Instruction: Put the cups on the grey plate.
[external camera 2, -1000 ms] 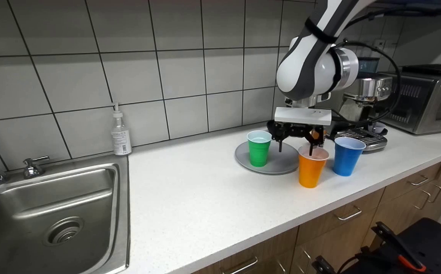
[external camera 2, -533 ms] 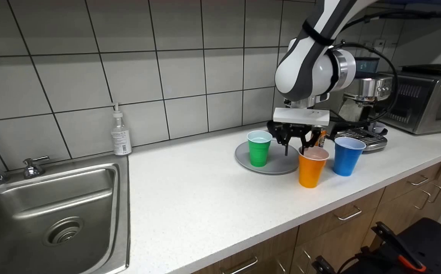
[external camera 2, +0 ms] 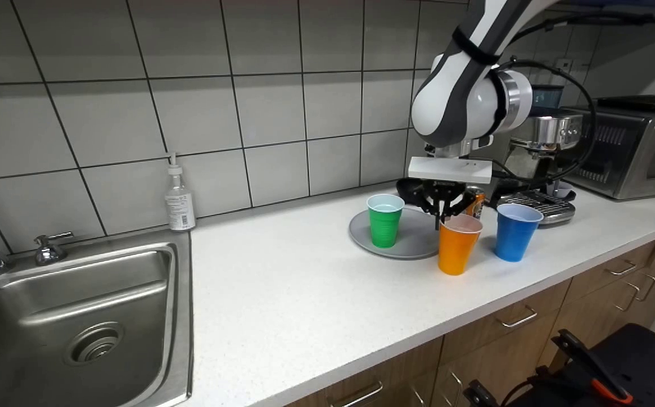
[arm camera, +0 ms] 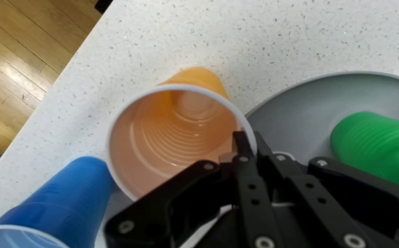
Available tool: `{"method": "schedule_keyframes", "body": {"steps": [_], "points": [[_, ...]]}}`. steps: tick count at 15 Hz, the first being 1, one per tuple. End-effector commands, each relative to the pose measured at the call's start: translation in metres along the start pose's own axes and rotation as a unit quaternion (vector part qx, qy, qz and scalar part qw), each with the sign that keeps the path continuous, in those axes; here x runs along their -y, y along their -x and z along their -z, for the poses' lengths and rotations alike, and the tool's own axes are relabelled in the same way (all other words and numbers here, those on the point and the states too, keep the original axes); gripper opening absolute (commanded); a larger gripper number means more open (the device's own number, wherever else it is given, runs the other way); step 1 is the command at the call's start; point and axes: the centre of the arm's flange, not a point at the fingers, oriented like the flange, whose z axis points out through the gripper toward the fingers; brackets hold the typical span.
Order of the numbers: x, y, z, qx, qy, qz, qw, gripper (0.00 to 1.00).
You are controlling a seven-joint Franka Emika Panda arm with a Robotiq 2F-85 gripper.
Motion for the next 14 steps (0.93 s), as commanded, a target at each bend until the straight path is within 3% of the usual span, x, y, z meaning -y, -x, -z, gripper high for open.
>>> {"method": "schedule_keyframes", "body": {"steps": [1,8,14], "points": [[-0.005,0.006,0.013,-0.011,-0.003,-0.016,0.9998,0.01],[-0.017,0.004,0.033,-0.023,-0.019,-0.045,0.9986,0.01],[-0.007,-0.008,0.044,-0.033,-0.032,-0.063,0.997,0.01]]}}
